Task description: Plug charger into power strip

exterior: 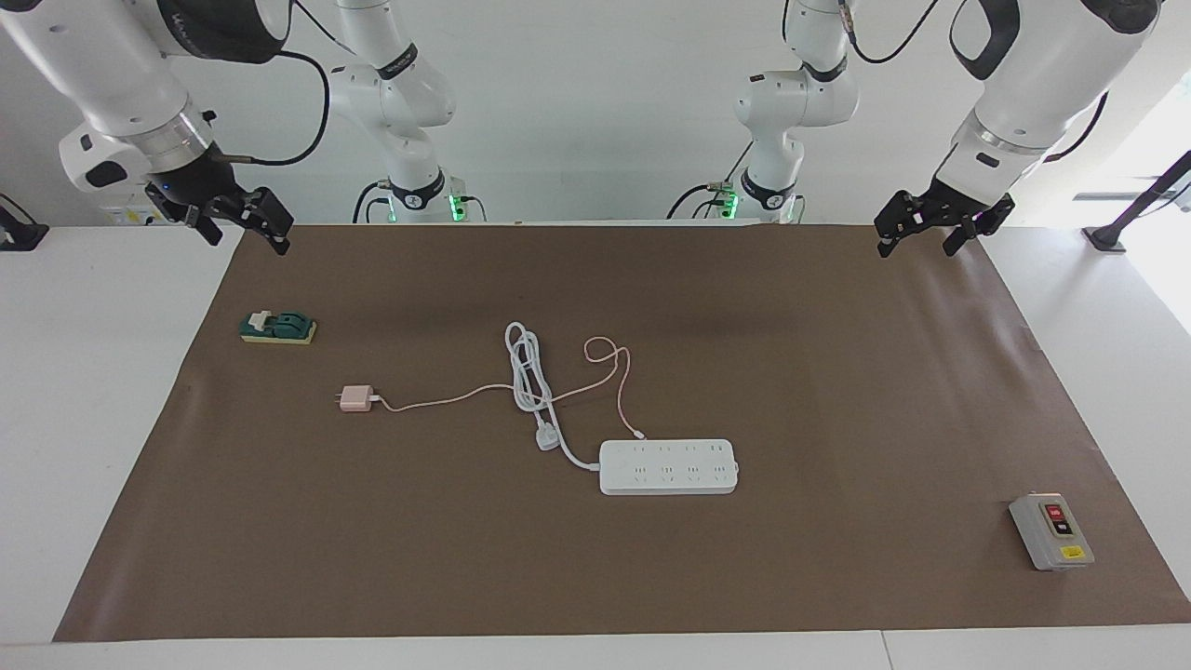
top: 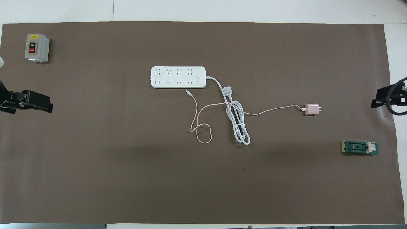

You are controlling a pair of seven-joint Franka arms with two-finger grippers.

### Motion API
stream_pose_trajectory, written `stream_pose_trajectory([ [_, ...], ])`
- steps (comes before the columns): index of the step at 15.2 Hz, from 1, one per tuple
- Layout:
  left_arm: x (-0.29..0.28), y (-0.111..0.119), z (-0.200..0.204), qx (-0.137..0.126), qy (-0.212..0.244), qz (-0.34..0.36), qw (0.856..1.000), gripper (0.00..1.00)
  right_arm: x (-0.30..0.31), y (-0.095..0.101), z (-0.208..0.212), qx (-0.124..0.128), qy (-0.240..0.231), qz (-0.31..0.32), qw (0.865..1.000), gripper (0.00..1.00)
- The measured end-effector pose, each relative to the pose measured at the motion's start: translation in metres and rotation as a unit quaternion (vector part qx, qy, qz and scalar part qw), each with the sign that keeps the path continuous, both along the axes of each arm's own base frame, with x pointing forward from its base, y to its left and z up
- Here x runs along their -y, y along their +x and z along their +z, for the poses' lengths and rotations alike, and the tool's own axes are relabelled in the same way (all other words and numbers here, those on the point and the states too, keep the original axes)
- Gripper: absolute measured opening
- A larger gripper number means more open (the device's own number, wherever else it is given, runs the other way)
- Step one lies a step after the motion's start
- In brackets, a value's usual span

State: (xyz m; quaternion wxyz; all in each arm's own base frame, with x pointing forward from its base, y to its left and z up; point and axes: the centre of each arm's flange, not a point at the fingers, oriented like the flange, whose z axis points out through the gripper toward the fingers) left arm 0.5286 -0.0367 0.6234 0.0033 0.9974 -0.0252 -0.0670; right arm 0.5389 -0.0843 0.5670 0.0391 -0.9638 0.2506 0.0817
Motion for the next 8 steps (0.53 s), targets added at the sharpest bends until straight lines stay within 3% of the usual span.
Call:
stream_pose_trajectory([
  [1, -0.001, -0.001, -0.002, -0.021, 0.001, 0.001, 1.0, 1.0, 0.005, 0.004, -0.016, -0.014, 0.013, -0.05, 0.999, 1.0],
  [3, -0.003, 0.009, -0.007, -0.037, 0.002, 0.003, 0.999, 1.0, 0.016, 0.017, -0.049, -0.038, 0.039, -0.139, 0.989, 1.0],
  [5, 0.0, 0.021, -0.013, -0.041, -0.007, 0.002, 0.999, 1.0, 0.028, 0.031, -0.086, -0.063, 0.064, -0.221, 0.971, 1.0],
  [8, 0.015, 0.03, -0.021, -0.051, -0.057, -0.003, 0.997, 1.0, 0.032, 0.048, -0.143, -0.101, 0.101, -0.315, 0.938, 1.0],
])
